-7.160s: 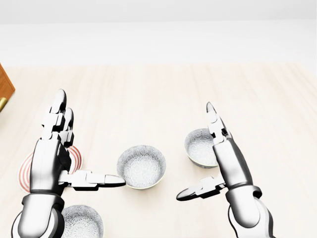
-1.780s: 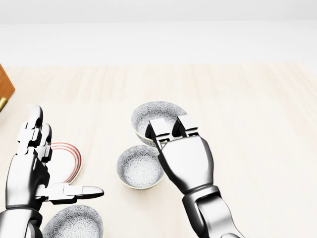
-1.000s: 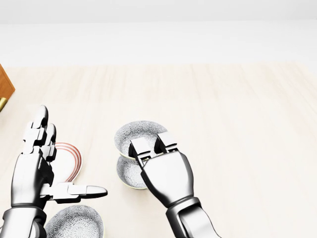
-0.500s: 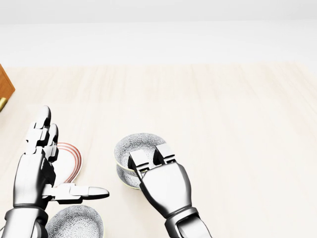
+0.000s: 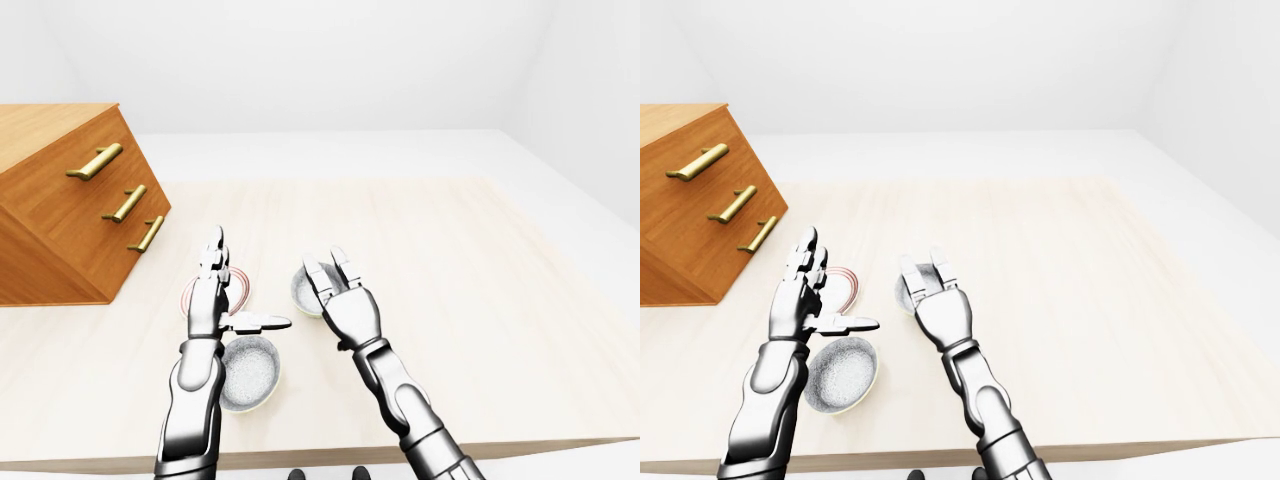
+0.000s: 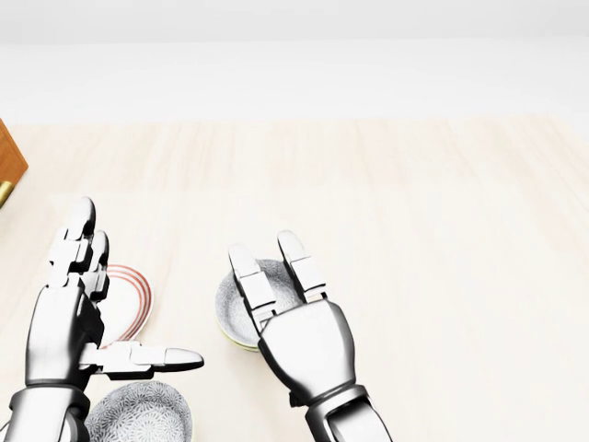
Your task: Stack the bowl at the front on the bowl in the middle.
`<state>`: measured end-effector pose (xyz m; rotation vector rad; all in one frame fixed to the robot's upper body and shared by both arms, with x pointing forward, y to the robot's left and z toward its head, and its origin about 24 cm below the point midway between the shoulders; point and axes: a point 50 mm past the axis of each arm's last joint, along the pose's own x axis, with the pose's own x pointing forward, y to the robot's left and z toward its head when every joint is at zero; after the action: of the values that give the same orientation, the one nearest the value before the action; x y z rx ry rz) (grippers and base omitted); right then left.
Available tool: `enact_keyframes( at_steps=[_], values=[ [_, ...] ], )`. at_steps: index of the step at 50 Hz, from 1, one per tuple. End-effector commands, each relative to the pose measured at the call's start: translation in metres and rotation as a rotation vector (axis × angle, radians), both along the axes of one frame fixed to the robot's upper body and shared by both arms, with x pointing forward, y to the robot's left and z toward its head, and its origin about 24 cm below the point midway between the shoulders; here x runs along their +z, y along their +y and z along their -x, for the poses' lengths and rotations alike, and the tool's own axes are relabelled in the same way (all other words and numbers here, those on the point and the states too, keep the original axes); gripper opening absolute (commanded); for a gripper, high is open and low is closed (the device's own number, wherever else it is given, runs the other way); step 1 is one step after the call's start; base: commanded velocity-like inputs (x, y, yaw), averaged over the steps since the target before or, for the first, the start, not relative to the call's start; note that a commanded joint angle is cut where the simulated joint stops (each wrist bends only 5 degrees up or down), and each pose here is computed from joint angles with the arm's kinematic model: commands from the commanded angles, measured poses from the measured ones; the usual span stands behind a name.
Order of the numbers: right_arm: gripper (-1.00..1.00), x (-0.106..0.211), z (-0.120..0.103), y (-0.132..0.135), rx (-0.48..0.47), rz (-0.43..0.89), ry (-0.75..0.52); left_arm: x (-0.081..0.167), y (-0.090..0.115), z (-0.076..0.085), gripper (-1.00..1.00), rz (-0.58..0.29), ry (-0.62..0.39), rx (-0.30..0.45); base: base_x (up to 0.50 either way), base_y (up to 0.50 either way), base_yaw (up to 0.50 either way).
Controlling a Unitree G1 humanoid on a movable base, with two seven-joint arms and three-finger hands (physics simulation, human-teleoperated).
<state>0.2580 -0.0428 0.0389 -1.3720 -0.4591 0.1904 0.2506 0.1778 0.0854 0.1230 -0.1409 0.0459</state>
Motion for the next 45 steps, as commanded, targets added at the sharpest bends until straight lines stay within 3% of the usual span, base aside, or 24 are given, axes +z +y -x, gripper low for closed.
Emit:
enact_keyframes(
  at_steps=[1,8,14,21,27,34,45],
  values=[
    [1.00,0.012,0.002,0.000,0.001,-0.009,-0.025,0.000,0.000,0.000,1.00,-0.001,0.000,0.000,0.00,0.00,0.00],
    [1.00,0.029,0.003,-0.006,-0.011,-0.072,-0.054,0.000,0.000,0.000,1.00,0.002,0.001,0.001,0.00,0.00,0.00],
    [1.00,0.073,0.009,-0.025,-0.039,-0.248,-0.065,0.001,0.000,0.000,1.00,0.006,0.001,0.003,0.00,0.00,0.00],
    [1.00,0.110,0.043,-0.062,-0.043,-0.507,0.035,0.002,-0.002,0.000,1.00,0.006,-0.001,0.002,0.00,0.00,0.00],
    [1.00,0.147,0.080,-0.084,0.156,-0.719,0.045,0.003,-0.002,0.000,1.00,0.010,-0.004,0.001,0.00,0.00,0.00],
    [1.00,0.158,0.095,-0.116,0.212,-0.920,-0.003,0.005,0.000,0.001,1.00,0.015,-0.012,0.006,0.00,0.00,0.00],
    [1.00,0.154,0.101,-0.134,0.198,-1.052,-0.014,0.007,0.003,0.005,1.00,0.024,-0.020,0.015,0.00,0.00,0.00]
  ],
)
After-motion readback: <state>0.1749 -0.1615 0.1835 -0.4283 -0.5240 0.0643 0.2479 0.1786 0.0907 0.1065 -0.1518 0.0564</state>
